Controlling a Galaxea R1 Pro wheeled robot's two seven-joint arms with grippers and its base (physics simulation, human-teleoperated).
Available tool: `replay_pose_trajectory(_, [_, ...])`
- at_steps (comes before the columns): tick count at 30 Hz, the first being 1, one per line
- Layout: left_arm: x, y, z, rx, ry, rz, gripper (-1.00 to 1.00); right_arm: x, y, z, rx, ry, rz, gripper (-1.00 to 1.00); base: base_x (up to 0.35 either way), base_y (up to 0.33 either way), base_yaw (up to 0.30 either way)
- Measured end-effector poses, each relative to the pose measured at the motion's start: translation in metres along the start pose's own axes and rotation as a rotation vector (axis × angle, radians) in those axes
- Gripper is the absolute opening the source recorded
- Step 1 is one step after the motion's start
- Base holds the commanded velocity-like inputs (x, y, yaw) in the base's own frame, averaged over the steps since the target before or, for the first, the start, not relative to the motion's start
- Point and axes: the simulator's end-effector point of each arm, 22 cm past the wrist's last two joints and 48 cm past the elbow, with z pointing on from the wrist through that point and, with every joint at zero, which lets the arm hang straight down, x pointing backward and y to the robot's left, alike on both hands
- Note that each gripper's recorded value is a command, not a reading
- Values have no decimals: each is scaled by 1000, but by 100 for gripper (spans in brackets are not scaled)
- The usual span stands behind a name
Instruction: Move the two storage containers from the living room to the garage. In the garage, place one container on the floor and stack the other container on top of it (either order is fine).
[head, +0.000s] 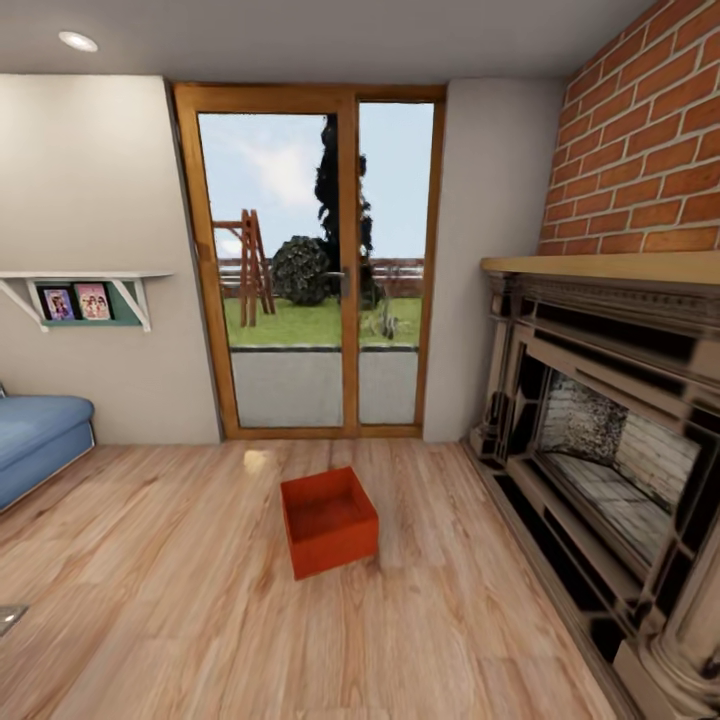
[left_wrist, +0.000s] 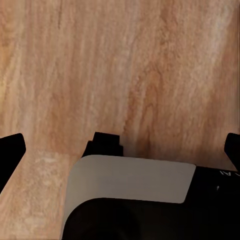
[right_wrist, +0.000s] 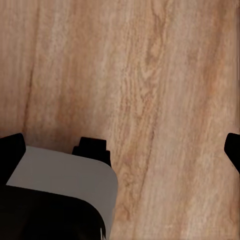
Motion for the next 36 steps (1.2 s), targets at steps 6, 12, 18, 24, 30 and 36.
replay_pose_trajectory(6, [0, 0, 0, -1, -1, 0, 100, 0, 0, 0, -1, 2, -3, 100, 309, -116, 0])
replay_pose_trajectory(12, [0, 0, 0, 0, -1, 0, 100, 1, 3, 0, -3, 5, 3, 100, 302, -133, 0])
replay_pose_trajectory(18, [0, 1, 0, -1, -1, 0, 100, 1, 1, 0, -1, 6, 13, 100, 291, -176, 87])
replay_pose_trajectory(24, [0, 1, 0, -1, -1, 0, 100, 1, 1, 0, 0, 5, 14, 100, 289, -194, 258])
replay_pose_trajectory(30, [0, 1, 0, -1, -1, 0, 100, 1, 0, 0, 1, 5, 14, 100, 289, -194, 268])
replay_pose_trajectory(36, [0, 1, 0, -1, -2, 0, 100, 1, 0, 0, 1, 5, 14, 100, 289, -194, 268])
